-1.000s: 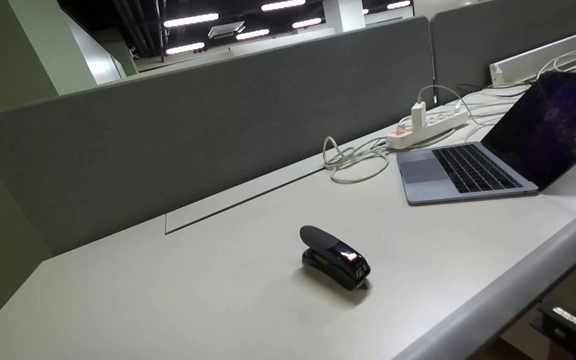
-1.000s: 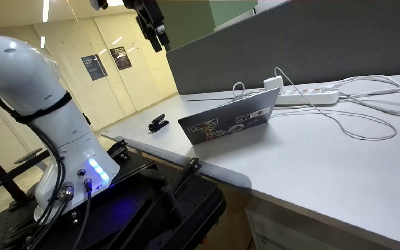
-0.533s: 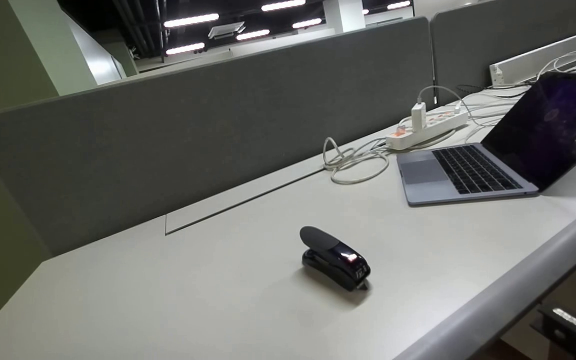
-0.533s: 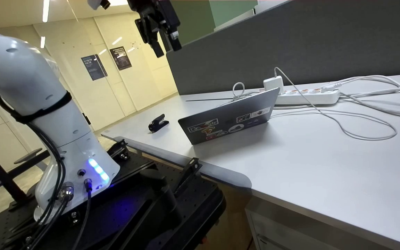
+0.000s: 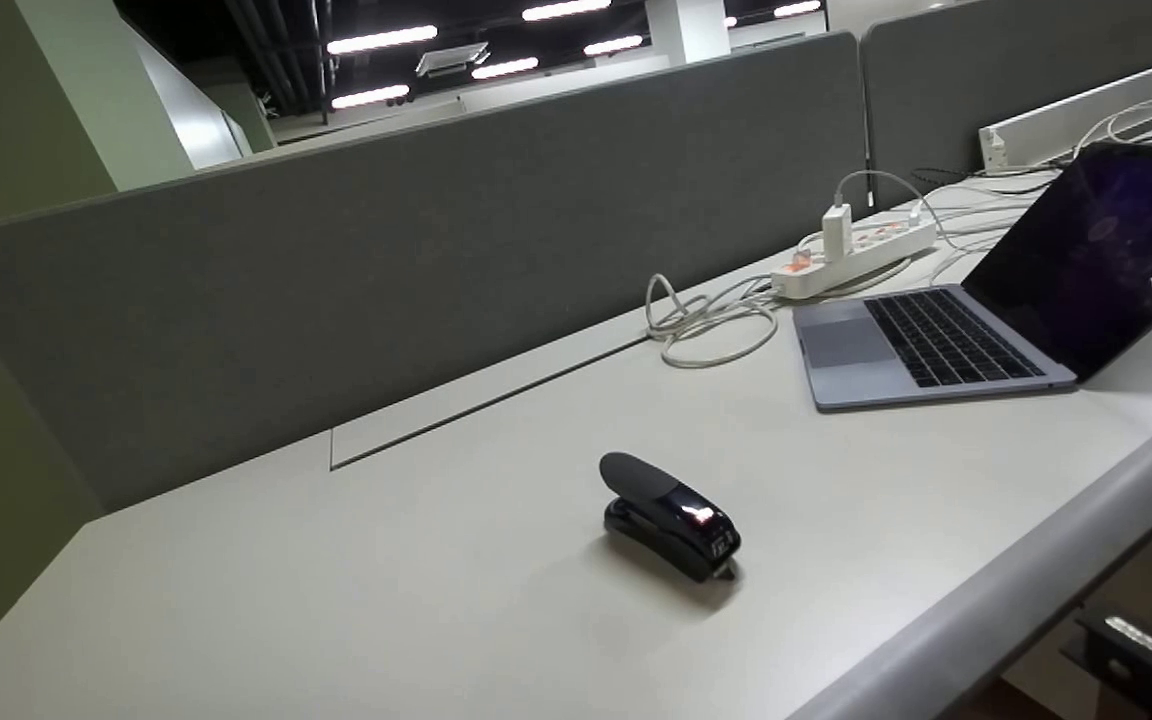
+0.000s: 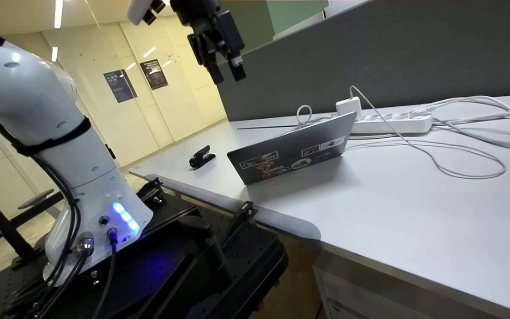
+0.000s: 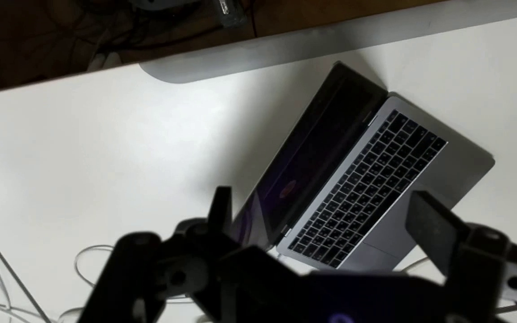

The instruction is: Close the silver laptop fully

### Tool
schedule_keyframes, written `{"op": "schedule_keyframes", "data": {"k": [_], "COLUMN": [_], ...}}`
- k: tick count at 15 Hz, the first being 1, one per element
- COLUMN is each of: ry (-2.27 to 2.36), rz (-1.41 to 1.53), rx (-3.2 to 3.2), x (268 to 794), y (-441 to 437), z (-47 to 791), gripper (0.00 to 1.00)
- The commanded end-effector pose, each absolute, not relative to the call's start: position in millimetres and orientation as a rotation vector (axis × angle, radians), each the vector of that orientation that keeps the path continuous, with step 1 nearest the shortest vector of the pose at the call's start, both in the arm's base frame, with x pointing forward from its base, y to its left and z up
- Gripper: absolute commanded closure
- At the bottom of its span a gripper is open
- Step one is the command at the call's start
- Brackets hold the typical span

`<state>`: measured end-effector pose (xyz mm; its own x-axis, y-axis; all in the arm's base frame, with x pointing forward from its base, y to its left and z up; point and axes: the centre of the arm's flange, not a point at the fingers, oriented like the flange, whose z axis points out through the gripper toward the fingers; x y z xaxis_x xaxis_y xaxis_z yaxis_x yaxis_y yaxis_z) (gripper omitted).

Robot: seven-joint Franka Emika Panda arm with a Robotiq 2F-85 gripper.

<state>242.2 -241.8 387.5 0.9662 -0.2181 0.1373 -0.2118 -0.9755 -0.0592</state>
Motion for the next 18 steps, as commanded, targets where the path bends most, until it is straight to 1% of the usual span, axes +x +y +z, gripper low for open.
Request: {"op": "schedule_keyframes", "data": {"k": [1, 4, 9, 10, 11, 18], "ry": [0.51, 0.622, 0.685, 0.696, 0.682, 0.749], "rz": [-0.225, -0.249, -0.255, -0.248, -0.258, -0.232], "rx": [-3.015, -2.925, -2.832, -2.81, -2.838, -2.82], "x": [247.7, 252.8, 264.2, 263.3, 249.7, 261.7], "y": [-282.2, -296.6, -317.4, -322.3, -296.5, -312.0], "z": [347.2, 318.2, 282.5, 281.7, 291.2, 277.9], "gripper": [0.0, 0.0, 0.0, 0.0, 0.0, 0.0]}}
